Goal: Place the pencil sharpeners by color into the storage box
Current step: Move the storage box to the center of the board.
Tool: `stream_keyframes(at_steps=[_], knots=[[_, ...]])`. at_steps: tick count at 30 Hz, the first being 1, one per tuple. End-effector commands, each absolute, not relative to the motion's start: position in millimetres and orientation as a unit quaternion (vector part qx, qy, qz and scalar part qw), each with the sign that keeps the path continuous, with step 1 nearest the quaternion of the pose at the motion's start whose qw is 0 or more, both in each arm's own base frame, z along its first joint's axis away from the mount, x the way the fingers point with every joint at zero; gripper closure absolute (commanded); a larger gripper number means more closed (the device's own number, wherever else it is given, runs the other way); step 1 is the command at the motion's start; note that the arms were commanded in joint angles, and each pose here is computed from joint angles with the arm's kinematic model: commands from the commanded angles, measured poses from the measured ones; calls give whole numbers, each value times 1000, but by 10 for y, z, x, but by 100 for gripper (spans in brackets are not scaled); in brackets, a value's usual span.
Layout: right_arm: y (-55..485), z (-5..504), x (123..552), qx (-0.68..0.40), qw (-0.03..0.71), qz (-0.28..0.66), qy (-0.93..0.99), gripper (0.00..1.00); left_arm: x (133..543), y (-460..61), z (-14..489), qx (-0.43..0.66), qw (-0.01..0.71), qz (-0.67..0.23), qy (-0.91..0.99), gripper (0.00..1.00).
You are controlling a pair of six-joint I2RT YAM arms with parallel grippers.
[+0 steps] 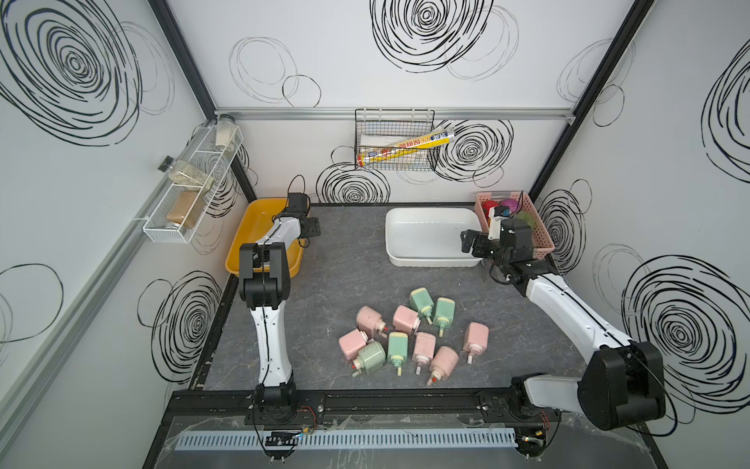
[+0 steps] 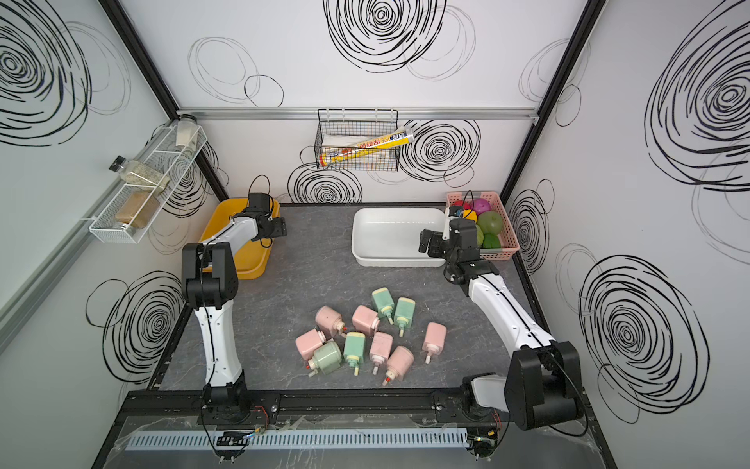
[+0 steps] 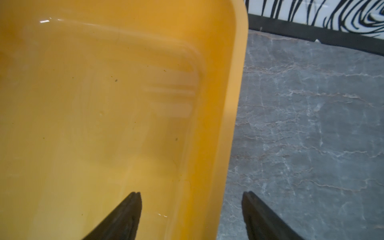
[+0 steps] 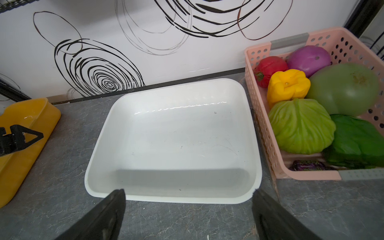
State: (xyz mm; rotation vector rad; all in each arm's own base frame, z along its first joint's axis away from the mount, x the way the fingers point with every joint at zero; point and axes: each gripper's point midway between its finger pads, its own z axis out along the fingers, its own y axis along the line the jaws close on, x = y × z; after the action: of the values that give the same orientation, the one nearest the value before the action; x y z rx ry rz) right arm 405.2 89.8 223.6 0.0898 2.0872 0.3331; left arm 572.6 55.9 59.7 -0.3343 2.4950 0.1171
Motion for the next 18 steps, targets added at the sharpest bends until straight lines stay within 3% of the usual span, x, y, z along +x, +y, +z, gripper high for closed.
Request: stream_keyframes(at_steps=[1, 8, 18], knots=[[993, 2326, 4040, 29, 498, 153, 853, 2, 5796, 524, 610, -112, 307, 43, 944, 29], [1039, 2273, 4007, 25, 489, 151, 859, 2, 5790, 451, 630, -103, 310, 43, 944, 52], [1038, 2196, 3945, 26, 477, 149, 866, 3, 5771, 254, 658, -87, 321, 35, 943, 67]])
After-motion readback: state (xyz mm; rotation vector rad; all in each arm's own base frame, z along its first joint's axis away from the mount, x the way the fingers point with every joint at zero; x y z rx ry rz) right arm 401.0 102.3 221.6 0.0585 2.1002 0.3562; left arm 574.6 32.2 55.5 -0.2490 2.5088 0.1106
